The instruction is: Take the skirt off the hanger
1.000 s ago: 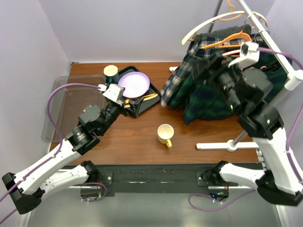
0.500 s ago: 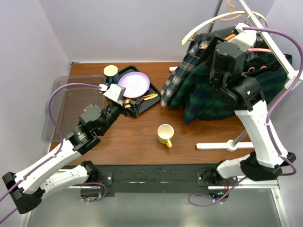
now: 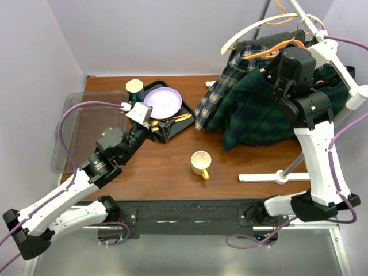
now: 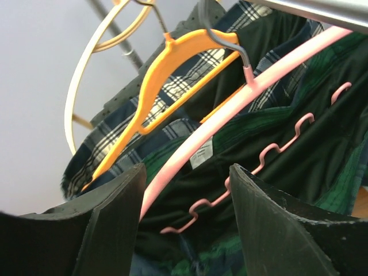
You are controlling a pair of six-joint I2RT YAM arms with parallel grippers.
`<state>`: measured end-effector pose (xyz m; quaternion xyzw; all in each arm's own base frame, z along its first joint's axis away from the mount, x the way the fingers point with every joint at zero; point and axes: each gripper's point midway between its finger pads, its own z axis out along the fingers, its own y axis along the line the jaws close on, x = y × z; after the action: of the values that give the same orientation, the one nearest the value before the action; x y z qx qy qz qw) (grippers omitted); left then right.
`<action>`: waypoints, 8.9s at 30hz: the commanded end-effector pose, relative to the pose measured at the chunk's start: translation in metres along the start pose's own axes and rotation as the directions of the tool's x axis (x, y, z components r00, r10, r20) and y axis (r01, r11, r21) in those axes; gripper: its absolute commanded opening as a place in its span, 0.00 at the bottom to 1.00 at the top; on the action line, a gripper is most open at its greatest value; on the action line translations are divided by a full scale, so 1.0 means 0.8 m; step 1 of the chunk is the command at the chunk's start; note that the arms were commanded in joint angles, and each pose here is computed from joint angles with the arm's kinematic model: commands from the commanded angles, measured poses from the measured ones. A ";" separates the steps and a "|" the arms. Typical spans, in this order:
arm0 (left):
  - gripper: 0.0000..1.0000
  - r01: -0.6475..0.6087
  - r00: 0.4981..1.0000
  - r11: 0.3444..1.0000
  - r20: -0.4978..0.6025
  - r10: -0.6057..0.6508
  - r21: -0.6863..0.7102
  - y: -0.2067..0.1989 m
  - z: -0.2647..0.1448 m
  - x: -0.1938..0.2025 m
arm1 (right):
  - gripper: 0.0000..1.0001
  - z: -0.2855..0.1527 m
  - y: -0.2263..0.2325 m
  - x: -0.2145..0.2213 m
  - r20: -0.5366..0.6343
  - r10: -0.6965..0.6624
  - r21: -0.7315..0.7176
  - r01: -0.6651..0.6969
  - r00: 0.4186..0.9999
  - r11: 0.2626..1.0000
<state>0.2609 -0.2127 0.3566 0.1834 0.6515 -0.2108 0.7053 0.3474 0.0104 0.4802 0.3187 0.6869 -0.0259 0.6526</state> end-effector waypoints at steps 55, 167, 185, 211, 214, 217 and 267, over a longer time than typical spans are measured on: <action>0.98 -0.028 0.999 0.999 0.028 0.027 0.044 -0.010 0.005 -0.007 | 0.00 -0.067 0.056 -0.070 -0.081 0.500 -0.399 -0.488 0.862 0.776; 0.00 0.179 0.953 0.982 0.258 -0.159 -0.054 -0.011 -0.076 -0.238 | 0.00 -0.303 0.025 -0.258 -0.693 0.713 -0.356 -0.910 0.105 -0.212; 0.00 0.115 0.969 0.986 0.231 -0.085 -0.121 -0.031 -0.030 -0.224 | 0.00 -0.311 0.079 -0.248 -0.866 0.501 -0.167 -0.934 -0.016 -0.317; 0.00 0.184 0.897 0.900 0.442 0.011 -0.396 0.104 -0.140 -0.388 | 0.00 -0.319 0.076 -0.217 -0.838 0.515 -0.309 -0.934 0.179 -0.177; 0.00 0.115 0.899 0.871 0.423 0.113 -0.477 0.113 -0.140 -0.400 | 0.00 -0.323 0.068 -0.206 -0.777 0.535 -0.435 -0.897 0.332 -0.076; 0.00 0.070 0.896 0.839 0.403 0.185 -0.540 0.119 -0.139 -0.407 | 0.00 -0.323 0.058 -0.187 -0.721 0.538 -0.504 -0.863 0.437 0.024; 0.00 -0.214 0.838 0.054 -0.155 0.522 -0.975 0.315 -0.104 -0.355 | 0.00 -0.208 0.034 -0.075 -0.492 0.642 -0.476 -0.799 0.588 0.368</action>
<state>0.2718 0.0518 0.6710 -0.2032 0.4413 0.4022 0.7760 0.2184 0.0887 0.5485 0.3520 0.5363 0.5302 0.5544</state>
